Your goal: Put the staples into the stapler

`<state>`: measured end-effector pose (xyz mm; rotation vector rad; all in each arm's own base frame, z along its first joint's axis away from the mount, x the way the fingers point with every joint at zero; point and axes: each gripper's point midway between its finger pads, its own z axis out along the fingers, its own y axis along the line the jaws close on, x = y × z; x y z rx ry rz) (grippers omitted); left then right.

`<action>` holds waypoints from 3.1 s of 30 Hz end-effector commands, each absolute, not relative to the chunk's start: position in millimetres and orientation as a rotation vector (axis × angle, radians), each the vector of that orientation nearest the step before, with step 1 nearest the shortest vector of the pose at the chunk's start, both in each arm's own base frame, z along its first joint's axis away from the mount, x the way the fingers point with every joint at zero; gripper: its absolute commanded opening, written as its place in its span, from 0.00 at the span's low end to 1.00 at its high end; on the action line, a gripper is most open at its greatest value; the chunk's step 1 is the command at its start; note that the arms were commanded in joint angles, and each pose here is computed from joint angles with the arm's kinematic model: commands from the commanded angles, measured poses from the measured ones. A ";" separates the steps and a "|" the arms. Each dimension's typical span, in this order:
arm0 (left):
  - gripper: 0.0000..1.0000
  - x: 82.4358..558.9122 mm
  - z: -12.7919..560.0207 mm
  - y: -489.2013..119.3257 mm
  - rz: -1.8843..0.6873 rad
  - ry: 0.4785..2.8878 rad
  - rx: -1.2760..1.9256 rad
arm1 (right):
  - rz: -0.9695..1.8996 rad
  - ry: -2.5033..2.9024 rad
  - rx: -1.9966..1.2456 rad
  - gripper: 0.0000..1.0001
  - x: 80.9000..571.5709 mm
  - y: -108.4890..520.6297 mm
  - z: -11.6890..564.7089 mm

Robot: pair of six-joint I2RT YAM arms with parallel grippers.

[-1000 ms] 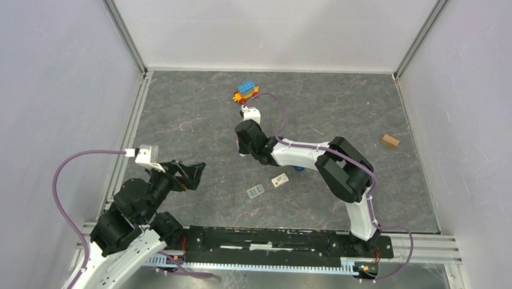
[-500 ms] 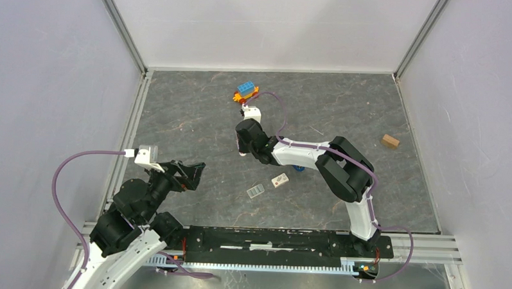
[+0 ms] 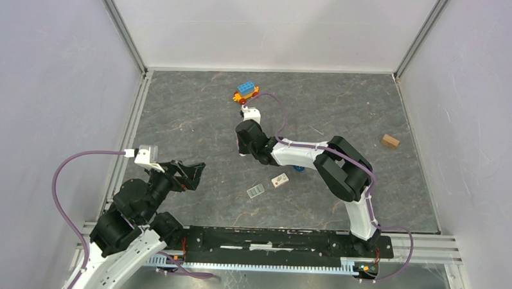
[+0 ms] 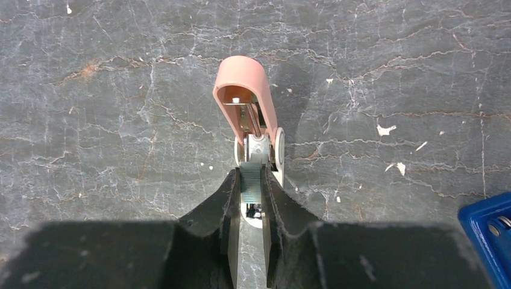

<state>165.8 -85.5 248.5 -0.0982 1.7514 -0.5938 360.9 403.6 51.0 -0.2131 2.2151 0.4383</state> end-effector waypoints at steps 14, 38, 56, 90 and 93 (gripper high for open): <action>1.00 167.2 253.0 -81.6 -0.555 1.727 -0.065 | 0.441 2.213 -0.196 0.20 364.4 401.3 41.7; 1.00 167.7 253.2 -81.2 -0.553 1.725 -0.068 | 0.460 2.178 -0.188 0.20 371.8 407.7 61.9; 1.00 167.4 253.8 -80.7 -0.554 1.722 -0.071 | 0.463 2.153 -0.182 0.20 374.3 407.2 75.4; 1.00 167.5 253.5 -80.6 -0.553 1.723 -0.070 | 0.465 2.191 -0.174 0.20 366.5 403.7 55.2; 1.00 167.6 253.3 -80.6 -0.552 1.724 -0.071 | 0.473 2.196 -0.171 0.20 365.1 404.1 52.8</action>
